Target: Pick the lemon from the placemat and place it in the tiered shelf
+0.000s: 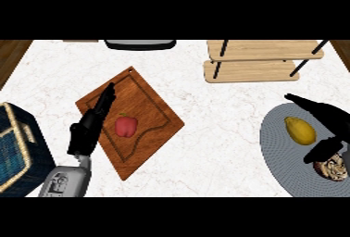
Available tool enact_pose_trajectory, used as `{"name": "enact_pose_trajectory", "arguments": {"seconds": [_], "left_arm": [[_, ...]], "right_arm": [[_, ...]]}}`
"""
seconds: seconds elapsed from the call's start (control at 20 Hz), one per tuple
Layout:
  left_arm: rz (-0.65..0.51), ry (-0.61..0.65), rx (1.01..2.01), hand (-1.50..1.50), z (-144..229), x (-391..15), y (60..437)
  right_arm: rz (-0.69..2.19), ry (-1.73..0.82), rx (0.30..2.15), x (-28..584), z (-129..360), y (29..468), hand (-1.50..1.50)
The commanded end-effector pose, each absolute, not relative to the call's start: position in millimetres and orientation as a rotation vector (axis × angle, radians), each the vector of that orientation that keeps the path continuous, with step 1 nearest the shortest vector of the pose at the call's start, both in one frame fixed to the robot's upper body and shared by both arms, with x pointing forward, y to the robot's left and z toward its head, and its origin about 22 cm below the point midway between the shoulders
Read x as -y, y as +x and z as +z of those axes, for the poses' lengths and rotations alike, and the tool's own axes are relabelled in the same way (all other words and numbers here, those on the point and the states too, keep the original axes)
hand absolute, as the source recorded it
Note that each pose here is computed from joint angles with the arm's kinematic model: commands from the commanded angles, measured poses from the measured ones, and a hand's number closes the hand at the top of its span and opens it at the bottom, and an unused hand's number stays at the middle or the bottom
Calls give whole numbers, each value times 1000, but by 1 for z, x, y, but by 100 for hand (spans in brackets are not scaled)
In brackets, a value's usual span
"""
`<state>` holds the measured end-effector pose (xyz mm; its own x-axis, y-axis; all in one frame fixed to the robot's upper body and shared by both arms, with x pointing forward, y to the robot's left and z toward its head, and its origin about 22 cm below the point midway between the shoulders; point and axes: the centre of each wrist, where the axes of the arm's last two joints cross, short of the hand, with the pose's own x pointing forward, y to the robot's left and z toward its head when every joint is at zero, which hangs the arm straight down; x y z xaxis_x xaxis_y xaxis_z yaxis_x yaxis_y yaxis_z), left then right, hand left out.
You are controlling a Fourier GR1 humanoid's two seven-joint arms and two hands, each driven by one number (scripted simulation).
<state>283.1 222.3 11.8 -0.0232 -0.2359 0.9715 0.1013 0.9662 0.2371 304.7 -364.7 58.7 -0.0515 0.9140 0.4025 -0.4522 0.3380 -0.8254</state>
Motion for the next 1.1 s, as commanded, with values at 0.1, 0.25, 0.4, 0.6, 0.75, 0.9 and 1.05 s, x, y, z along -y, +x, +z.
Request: {"name": "enact_pose_trajectory", "arguments": {"seconds": [0.1,0.25,0.4,0.6,0.75,0.9,1.05], "left_arm": [[-266,93,1587,0,9,-211,293],[-249,118,1557,0,12,-217,277],[-251,111,1585,0,4,-197,282],[-260,119,1581,0,10,-243,279],[-261,105,1576,0,15,-208,288],[-262,123,1560,0,4,-225,269],[-250,110,1571,0,19,-225,282]], "right_arm": [[1218,-520,1112,385,50,305,-150],[1341,-520,1066,382,55,296,150],[1351,-572,1133,356,43,303,150],[1341,-581,1168,371,65,305,150],[1320,-563,1208,365,40,302,150],[1198,-596,1194,281,40,299,150],[1097,-617,1201,194,38,295,150]]}}
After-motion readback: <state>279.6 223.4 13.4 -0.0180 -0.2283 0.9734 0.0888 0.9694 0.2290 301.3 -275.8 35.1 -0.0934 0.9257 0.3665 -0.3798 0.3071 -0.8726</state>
